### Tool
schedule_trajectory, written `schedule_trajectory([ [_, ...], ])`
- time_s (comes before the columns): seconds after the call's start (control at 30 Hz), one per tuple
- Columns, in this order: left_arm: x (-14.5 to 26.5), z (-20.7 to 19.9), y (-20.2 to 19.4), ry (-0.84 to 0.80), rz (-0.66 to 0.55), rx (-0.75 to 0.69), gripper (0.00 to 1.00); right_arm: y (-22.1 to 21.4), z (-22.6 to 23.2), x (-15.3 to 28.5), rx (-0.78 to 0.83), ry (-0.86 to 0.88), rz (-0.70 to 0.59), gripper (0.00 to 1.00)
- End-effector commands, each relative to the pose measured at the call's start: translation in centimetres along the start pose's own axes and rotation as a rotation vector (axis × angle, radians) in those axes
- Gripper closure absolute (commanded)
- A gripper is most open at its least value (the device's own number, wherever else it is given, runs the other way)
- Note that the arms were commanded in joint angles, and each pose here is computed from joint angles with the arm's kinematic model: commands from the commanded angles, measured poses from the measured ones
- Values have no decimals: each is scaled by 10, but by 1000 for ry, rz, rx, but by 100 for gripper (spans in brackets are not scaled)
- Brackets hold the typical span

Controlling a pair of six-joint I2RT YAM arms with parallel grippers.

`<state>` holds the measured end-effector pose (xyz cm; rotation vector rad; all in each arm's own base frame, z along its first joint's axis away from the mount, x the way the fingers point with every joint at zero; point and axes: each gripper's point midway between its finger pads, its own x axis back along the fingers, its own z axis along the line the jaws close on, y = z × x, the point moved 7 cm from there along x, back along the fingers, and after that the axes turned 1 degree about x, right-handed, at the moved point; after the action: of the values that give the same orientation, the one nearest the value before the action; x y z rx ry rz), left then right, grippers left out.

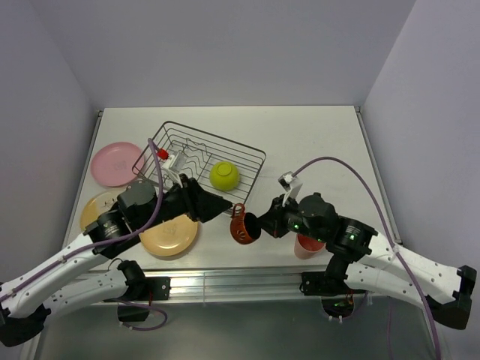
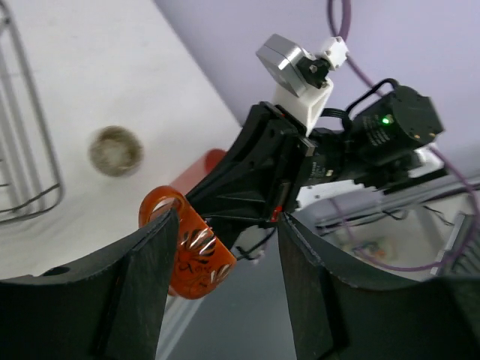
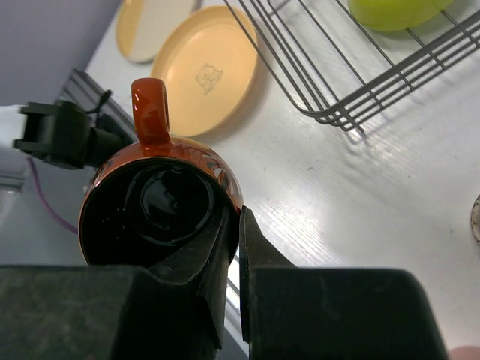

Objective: Load the mixed dishes into the dish rack

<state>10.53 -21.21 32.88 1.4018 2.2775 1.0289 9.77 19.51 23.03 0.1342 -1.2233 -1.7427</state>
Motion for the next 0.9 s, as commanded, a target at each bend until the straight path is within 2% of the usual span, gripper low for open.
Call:
schedule_trajectory([
  [0.0,-10,-34,11,-266,-41,87,40,28,25,19,13,230,-138,100],
  [0.1,-19,-35,9,-309,-39,80,43,33,31,25,7,263,-136,100],
  [0.23,-20,-32,5,-340,-43,17,43,42,41,36,-3,329,-143,100],
  [0.47,3,-43,5,-465,-72,-90,48,54,51,55,-1,409,-166,100],
  [0.87,2,-40,-1,-476,-52,-97,50,69,71,71,-14,541,-193,100],
])
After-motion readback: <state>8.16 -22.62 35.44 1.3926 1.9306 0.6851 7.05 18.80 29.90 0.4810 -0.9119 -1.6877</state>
